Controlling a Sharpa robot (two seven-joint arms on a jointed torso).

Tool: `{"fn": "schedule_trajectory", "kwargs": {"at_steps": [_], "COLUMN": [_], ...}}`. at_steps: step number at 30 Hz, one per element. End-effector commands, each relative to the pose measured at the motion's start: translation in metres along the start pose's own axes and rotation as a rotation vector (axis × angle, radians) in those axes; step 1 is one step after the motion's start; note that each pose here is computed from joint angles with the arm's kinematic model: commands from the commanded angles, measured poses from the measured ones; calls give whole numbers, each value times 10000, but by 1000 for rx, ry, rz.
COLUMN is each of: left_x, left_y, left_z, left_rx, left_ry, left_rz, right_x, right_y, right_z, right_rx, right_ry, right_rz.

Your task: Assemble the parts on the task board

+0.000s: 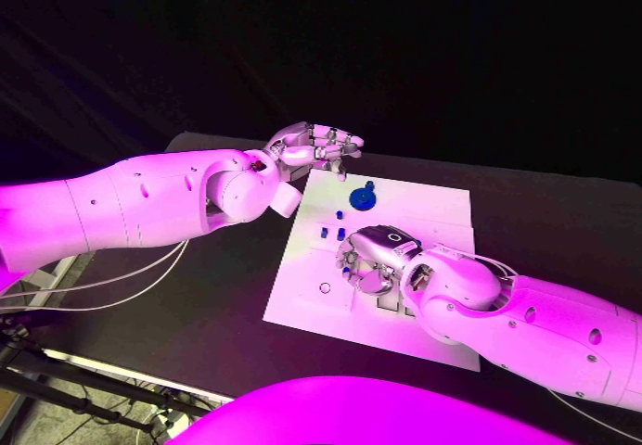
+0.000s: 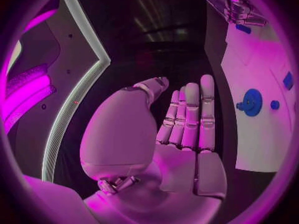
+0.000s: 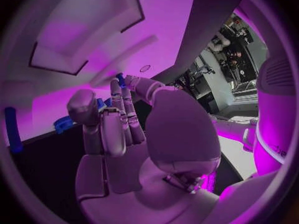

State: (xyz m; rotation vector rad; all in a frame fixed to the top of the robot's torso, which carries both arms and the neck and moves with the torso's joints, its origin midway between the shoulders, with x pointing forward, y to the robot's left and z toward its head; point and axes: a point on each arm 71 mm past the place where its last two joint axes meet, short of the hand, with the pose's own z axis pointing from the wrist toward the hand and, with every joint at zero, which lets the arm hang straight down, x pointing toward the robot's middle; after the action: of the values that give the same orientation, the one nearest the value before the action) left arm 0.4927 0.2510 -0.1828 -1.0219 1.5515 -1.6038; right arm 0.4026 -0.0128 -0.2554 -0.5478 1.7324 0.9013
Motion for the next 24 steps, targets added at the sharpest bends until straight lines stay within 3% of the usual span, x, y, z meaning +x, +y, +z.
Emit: {"fn": "schedule_trajectory", "kwargs": {"at_steps": [1,12,17,24], "left_x": [18,3,-7,-24], "left_y": [-5,-7,-7,-8], "left_z": [3,0,-4,-15], "left_rx": [-1,3,3,2], "left_ry": [22,12,9,5], "left_rz": [-4,-1,-1,0], "right_x": [81,9,-53,-289], "right_y": [0,-77,-123,-251], "right_z": [-20,-91,-198,-446], "right_rx": [-12,-11,-5,26], "right_ry": [45,-40,-63,-114], "right_rz": [18,74,89,112]}}
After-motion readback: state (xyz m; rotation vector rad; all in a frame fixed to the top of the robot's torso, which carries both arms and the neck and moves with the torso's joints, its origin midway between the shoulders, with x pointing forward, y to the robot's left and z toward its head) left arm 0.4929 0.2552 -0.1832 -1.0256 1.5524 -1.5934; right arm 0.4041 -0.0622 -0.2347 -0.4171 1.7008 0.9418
